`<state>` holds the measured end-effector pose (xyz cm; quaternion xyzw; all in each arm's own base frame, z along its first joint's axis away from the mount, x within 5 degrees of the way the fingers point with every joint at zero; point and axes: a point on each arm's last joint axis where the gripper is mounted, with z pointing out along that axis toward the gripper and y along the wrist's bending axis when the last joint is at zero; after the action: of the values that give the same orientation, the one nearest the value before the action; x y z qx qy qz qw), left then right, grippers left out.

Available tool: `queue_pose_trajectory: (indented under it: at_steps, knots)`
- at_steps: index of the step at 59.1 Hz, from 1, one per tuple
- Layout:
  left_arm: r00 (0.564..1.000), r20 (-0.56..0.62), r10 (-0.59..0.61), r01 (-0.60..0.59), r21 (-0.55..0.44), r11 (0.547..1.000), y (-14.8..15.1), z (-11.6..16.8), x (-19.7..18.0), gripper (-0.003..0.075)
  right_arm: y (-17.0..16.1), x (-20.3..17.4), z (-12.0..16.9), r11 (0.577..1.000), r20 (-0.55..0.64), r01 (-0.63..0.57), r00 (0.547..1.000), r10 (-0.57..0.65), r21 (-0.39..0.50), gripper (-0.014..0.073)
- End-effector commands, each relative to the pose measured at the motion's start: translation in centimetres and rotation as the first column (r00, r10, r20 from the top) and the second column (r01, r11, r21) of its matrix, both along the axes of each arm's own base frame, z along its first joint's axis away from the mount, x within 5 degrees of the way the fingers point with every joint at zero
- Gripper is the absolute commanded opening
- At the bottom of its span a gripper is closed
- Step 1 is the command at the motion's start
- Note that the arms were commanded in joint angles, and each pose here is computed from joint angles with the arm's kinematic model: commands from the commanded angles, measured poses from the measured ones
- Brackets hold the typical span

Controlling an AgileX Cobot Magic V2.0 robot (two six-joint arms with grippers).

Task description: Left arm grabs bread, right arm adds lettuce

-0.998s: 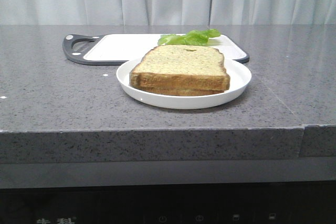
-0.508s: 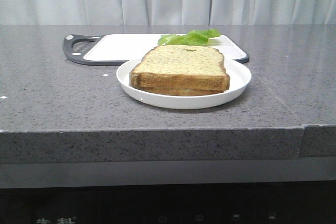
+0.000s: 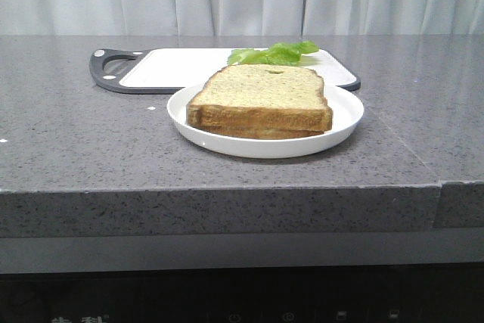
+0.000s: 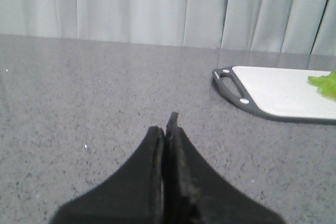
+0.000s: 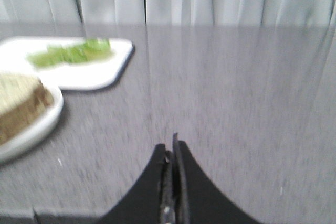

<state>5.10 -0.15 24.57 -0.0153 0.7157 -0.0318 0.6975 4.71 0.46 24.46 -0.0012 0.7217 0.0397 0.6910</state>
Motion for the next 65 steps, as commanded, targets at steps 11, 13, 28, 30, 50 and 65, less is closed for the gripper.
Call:
queue_pose_trajectory:
  at_steps: [11, 13, 28, 30, 50, 65]
  knots:
    - [0.994, -0.107, -0.004, 0.003, -0.008, 1.000, -0.1, 7.3, 3.9, -0.0020, 0.0, 2.0, 8.6, 1.000, 0.016, 0.003, 1.000, -0.003, -0.010, -0.0062]
    - [0.992, -0.123, -0.003, 0.003, -0.007, 1.000, -0.1, 7.5, 4.5, -0.0020, 0.0, 2.5, 8.9, 1.000, -0.014, 0.000, 1.000, 0.000, -0.011, -0.0062]
    - [0.987, -0.162, -0.006, 0.003, -0.019, 1.000, -0.2, 7.8, 6.1, 0.0043, 0.1, 3.5, 9.2, 1.000, -0.072, -0.004, 0.997, 0.003, -0.013, 0.0091]
    - [0.987, -0.162, -0.006, 0.003, -0.019, 1.000, -0.2, 7.8, 6.1, 0.0097, 0.1, 3.5, 9.2, 1.000, -0.071, -0.004, 0.997, 0.003, -0.013, 0.0155]
    - [0.985, -0.166, -0.043, 0.018, -0.150, 0.989, -0.5, 8.6, 6.4, 0.0547, 0.1, 3.5, 9.2, 1.000, -0.078, -0.005, 0.997, 0.004, -0.013, 0.0388]
    - [0.846, -0.444, -0.295, 0.223, -0.207, 0.953, -4.3, 10.5, 11.4, 0.0547, 0.1, 3.5, 9.2, 1.000, -0.078, -0.005, 0.997, 0.004, -0.013, 0.0388]
